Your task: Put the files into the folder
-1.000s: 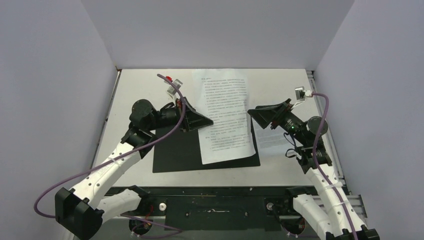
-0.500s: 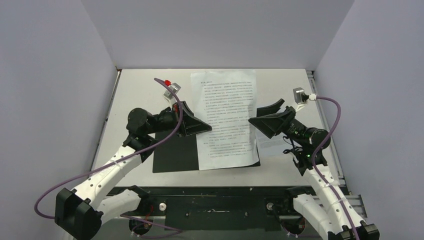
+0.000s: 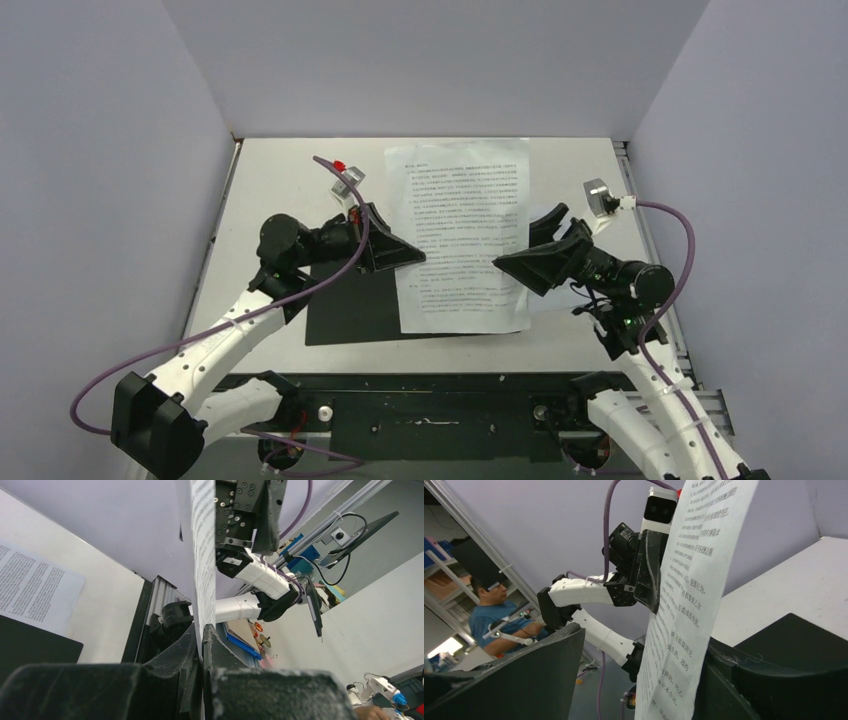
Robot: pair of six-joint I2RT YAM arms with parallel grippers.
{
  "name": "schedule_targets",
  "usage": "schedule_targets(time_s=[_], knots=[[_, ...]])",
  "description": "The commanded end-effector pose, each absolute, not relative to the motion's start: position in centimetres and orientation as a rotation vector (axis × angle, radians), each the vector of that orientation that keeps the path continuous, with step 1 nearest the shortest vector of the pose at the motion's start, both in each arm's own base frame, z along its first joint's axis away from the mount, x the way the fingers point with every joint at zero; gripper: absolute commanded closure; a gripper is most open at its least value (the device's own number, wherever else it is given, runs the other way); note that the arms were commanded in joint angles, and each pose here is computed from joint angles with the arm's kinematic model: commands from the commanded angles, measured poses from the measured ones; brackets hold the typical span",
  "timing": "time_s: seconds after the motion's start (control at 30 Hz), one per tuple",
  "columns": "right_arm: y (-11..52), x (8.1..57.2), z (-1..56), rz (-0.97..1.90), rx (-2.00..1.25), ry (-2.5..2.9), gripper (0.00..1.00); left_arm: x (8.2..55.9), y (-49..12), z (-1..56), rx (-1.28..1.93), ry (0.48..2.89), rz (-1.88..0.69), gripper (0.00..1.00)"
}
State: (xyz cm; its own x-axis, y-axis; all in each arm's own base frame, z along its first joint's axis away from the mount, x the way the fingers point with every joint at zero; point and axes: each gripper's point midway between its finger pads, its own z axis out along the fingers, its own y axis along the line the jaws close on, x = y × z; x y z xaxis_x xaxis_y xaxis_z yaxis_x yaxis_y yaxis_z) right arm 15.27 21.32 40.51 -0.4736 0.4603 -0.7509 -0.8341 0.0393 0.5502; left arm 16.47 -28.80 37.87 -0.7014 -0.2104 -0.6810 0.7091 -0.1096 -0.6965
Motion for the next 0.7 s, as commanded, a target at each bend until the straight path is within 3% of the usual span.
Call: schedule_targets(time_s=[0.0,0.2,0.47,0.67], knots=[[21.1,13.9,42.0,1.543,-0.528,1.268,0.35,16.1,-28.5,39.3,0.621,1.474,-1.822,1.0],[21.1,14.1,42.0,1.501,-0.543,1.302,0.57,15.9,-28.4,39.3,0.639,1.487,-1.796,1.0],[21.2,15.6,40.8,1.434,-0.527,1.392,0.57,15.7,-28.3,39.8,0.642,1.472,-1.797,1.0],[21.8,15.9,40.2,1.45,-0.527,1.418,0.64,15.8,-28.3,40.1,0.647,1.463,-1.798,1.0]])
